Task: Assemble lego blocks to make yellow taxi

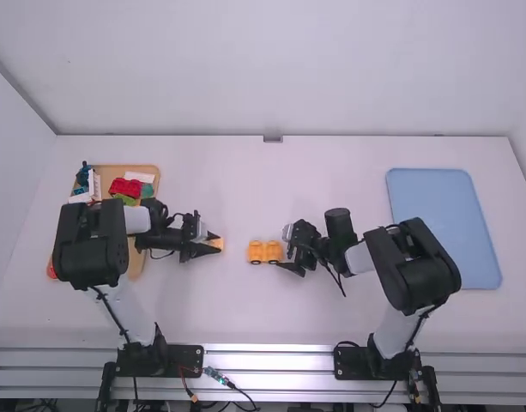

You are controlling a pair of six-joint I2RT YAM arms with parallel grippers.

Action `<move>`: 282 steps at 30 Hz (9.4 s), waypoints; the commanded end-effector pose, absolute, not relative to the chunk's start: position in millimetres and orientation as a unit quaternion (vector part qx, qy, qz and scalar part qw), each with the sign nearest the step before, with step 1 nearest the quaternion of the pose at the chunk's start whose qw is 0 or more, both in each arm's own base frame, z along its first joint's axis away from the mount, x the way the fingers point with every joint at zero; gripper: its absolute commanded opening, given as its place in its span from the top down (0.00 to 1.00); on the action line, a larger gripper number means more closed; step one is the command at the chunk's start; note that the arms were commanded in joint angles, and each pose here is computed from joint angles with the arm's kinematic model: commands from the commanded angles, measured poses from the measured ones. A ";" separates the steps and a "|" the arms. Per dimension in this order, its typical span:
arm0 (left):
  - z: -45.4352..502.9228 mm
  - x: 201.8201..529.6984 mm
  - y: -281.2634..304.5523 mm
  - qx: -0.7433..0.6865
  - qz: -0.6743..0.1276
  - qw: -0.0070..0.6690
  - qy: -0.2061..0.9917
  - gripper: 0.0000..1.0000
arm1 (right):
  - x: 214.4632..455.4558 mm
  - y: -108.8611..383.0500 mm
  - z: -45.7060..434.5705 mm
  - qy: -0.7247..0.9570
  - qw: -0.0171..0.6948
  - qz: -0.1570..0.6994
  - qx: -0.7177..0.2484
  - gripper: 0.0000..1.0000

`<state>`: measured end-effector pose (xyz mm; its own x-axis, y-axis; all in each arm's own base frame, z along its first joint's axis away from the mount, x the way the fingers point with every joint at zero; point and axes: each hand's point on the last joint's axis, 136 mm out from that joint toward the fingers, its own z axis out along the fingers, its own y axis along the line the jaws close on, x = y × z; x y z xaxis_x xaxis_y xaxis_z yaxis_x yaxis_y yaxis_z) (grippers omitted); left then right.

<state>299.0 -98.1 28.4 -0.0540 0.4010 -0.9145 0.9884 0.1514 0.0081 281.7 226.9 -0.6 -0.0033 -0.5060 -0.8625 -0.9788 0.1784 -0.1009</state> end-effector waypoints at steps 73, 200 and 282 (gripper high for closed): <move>41.3 283.9 -206.8 0.615 -0.288 0.408 0.611 0.98 | 275.2 264.7 -15.2 0.570 0.406 0.367 -0.613 0.01; 48.0 298.5 -198.7 0.594 -0.300 0.407 0.625 0.68 | 275.0 281.8 -35.3 0.592 0.349 0.411 -0.599 0.37; -35.7 288.9 -206.7 0.616 -0.311 0.293 0.661 0.98 | 286.8 271.3 -30.6 0.598 0.360 0.414 -0.584 0.36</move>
